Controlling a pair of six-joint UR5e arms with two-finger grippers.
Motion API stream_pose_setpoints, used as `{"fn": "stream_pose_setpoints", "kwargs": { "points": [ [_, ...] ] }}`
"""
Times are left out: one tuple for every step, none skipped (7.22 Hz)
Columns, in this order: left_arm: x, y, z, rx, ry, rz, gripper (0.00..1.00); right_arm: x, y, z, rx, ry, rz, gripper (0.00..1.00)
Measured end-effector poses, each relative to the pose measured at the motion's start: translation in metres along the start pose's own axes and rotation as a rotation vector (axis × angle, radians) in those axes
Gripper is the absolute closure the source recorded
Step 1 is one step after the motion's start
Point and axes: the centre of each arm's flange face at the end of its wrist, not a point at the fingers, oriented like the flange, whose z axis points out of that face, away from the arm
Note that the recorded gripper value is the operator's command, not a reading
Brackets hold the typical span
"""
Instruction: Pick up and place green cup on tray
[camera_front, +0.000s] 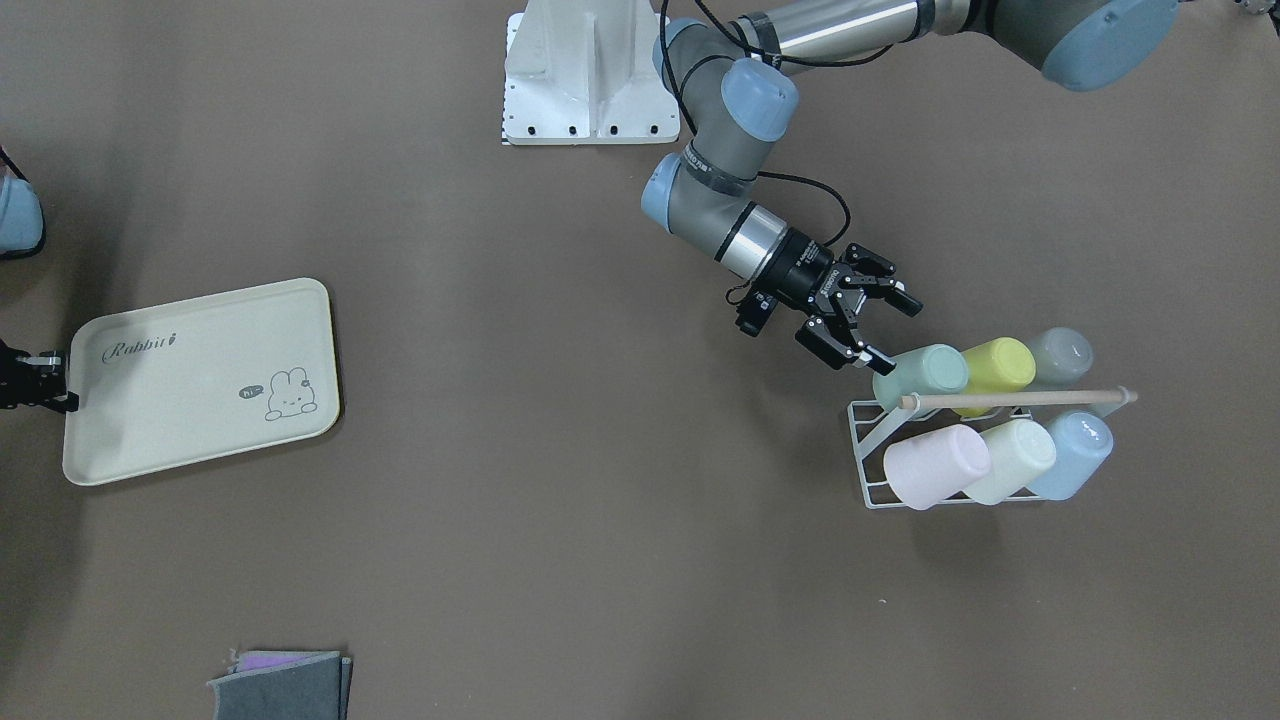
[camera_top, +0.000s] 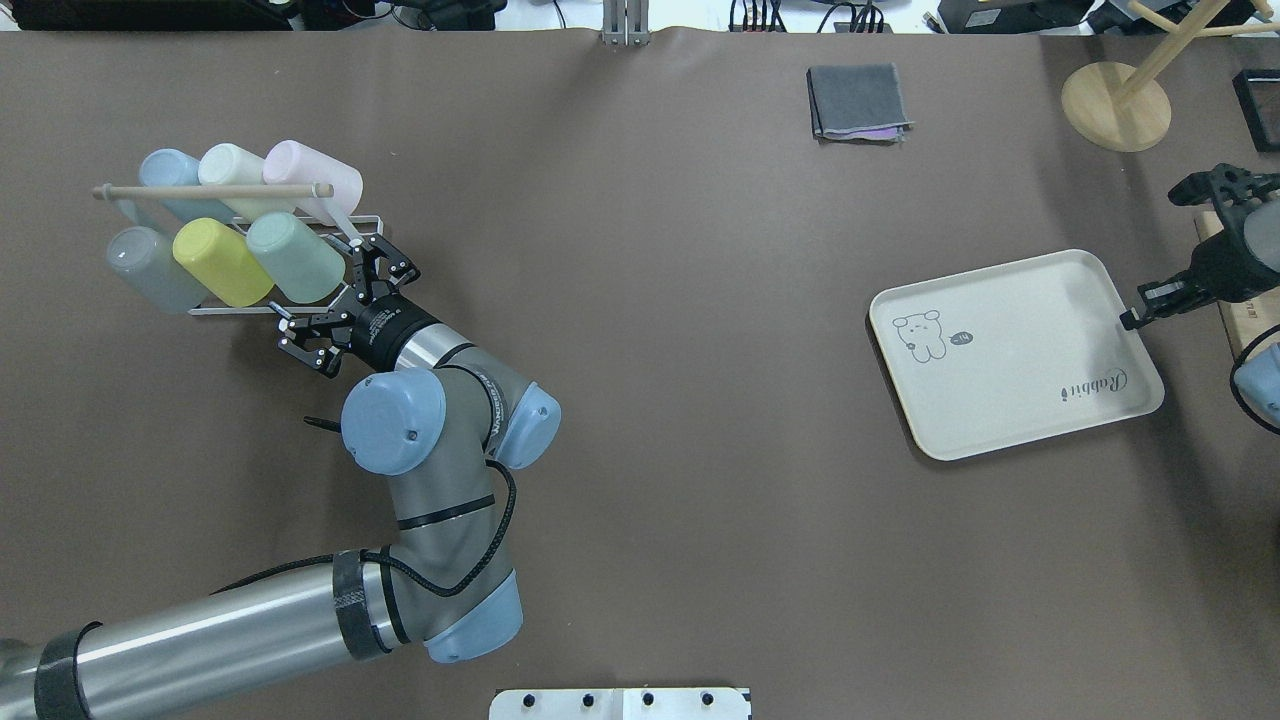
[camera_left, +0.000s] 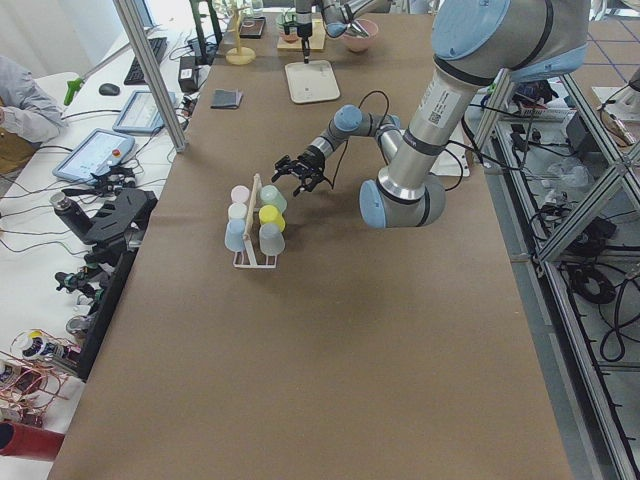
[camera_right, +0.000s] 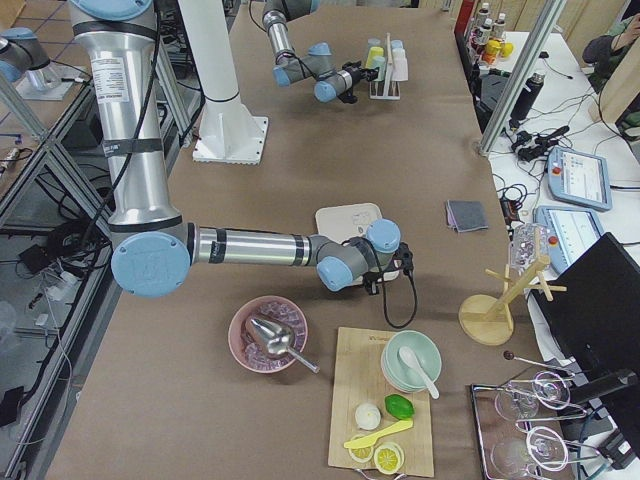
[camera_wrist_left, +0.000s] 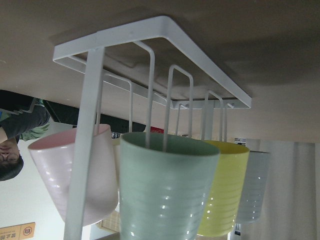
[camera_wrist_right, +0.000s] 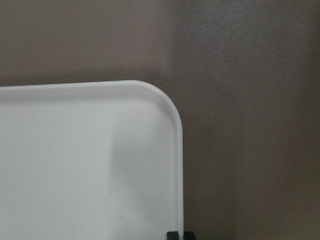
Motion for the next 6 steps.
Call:
{"fn": "stream_pose_setpoints", "kwargs": {
  "points": [
    [0.002,-0.005,0.002,-0.011,-0.006,0.019,0.07,0.008,-0.003,-0.017,0.013,-0.032,0.022,1.0],
    [0.004,-0.01,0.006,-0.028,-0.019,0.032,0.08,0.019,-0.006,-0.039,0.034,-0.075,0.048,1.0],
    [0.004,-0.013,0.01,-0.046,-0.036,0.04,0.09,0.027,-0.01,-0.063,0.056,-0.12,0.067,1.0],
    [0.004,-0.015,0.013,-0.064,-0.057,0.046,0.1,0.028,-0.018,-0.082,0.076,-0.157,0.072,1.0],
    [0.004,-0.017,0.015,-0.078,-0.073,0.052,0.11,0.022,-0.031,-0.094,0.09,-0.178,0.073,1.0],
    [0.003,-0.019,0.017,-0.091,-0.085,0.059,0.12,0.005,-0.051,-0.102,0.099,-0.194,0.084,1.0]
  ]
}}
